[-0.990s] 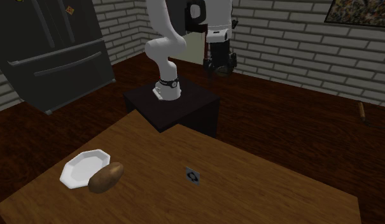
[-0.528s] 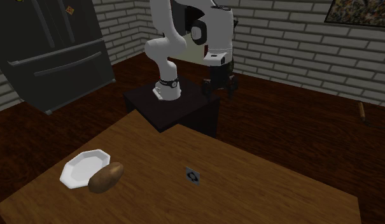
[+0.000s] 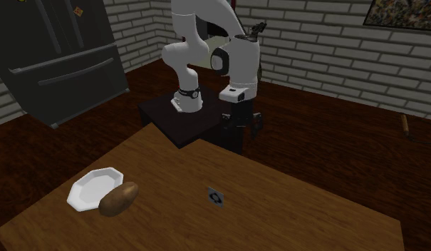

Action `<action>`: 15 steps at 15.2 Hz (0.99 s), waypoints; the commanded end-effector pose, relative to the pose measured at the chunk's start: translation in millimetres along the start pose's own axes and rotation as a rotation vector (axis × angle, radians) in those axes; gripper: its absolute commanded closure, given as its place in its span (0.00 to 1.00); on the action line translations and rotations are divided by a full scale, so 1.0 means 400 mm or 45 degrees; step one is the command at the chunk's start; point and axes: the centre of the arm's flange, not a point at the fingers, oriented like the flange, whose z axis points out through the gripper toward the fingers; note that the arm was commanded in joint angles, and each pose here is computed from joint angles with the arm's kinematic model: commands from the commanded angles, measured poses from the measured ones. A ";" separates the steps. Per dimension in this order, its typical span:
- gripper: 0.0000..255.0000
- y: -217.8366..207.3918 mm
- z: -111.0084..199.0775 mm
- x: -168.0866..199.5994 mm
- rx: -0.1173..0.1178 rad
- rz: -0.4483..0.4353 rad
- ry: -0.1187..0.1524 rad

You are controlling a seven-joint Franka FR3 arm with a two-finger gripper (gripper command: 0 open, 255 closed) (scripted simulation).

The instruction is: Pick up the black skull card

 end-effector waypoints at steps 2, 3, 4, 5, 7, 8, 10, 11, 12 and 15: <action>0.00 0.033 0.076 0.045 -0.030 0.099 0.018; 0.00 0.044 0.101 0.061 -0.040 0.131 0.023; 0.00 0.055 0.125 0.077 -0.050 0.163 0.029; 0.00 0.067 0.149 0.092 -0.060 0.195 0.034; 0.00 0.094 0.197 0.123 -0.080 0.259 0.045; 0.00 0.107 0.220 0.138 -0.090 0.291 0.051; 0.00 0.137 0.267 0.166 -0.111 0.355 0.062; 0.00 0.152 0.290 0.180 -0.121 0.387 0.067; 0.00 0.168 0.313 0.194 -0.131 0.419 0.073; 0.00 0.197 0.365 0.214 -0.148 0.474 0.082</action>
